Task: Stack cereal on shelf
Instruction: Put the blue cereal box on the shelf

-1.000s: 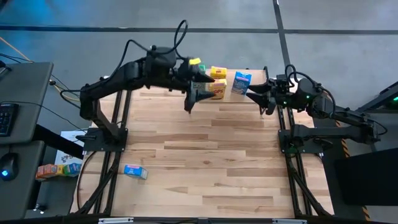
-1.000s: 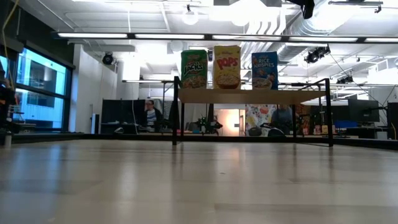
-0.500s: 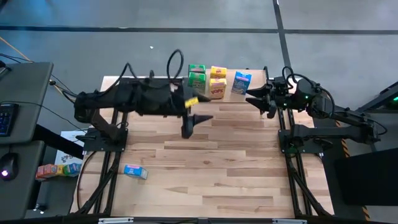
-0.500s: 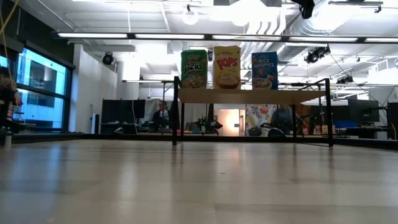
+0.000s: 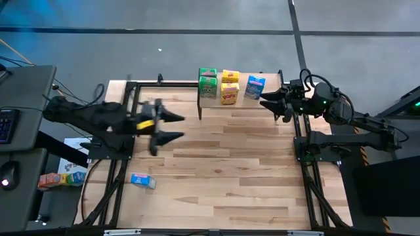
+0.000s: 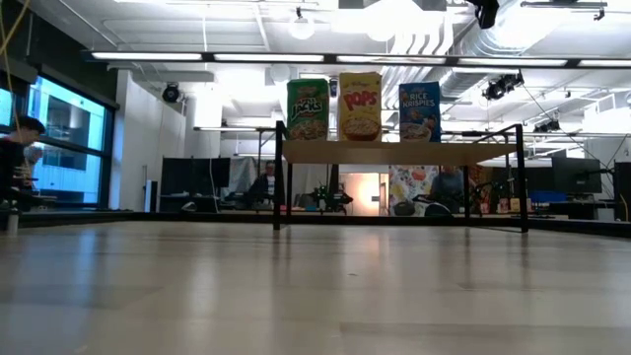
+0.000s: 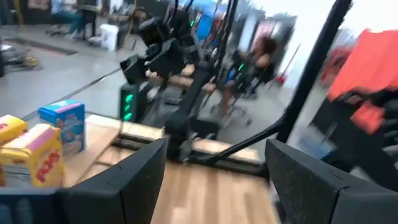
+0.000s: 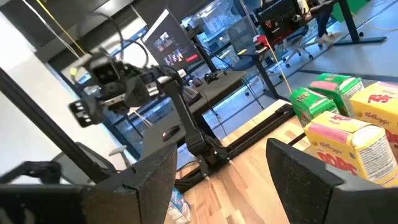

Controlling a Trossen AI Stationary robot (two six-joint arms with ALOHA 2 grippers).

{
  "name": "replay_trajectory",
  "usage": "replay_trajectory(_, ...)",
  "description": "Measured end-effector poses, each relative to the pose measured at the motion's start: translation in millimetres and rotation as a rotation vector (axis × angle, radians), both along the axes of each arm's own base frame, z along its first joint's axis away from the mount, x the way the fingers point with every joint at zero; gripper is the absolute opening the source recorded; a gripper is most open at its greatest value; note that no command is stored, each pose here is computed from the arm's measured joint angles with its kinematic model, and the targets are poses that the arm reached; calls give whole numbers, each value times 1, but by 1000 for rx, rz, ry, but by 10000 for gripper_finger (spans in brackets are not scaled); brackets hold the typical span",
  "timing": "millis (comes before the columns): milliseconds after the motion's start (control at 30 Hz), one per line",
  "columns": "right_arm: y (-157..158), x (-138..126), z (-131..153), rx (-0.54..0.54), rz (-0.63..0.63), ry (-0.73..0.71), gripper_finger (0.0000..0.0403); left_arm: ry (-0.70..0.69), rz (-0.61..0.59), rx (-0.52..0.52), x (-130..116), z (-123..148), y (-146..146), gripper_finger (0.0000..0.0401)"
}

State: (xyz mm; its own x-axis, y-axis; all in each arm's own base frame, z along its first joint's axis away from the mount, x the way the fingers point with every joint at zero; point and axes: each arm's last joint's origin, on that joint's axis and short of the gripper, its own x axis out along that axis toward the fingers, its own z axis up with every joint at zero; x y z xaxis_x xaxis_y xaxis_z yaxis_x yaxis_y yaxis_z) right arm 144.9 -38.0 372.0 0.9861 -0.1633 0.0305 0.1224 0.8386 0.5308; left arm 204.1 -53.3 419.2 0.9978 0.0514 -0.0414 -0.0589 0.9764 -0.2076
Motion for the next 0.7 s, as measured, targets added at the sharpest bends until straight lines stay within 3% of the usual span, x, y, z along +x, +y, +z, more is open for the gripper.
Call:
replay_trajectory(167,0,0,1,14,-15,-13,240,-43,-33,-59,-43,-27,8,266)
replay_trajectory(333,-2,0,1,15,-60,-15,240,-73,-39,-65,-67,-38,16,266)
replay_trajectory(533,-2,0,1,-32,-63,-5,240,-87,-40,14,-74,-38,19,266)
replay_trajectory(700,-2,0,1,-69,-63,3,240,-58,-43,-34,-70,-41,17,266)
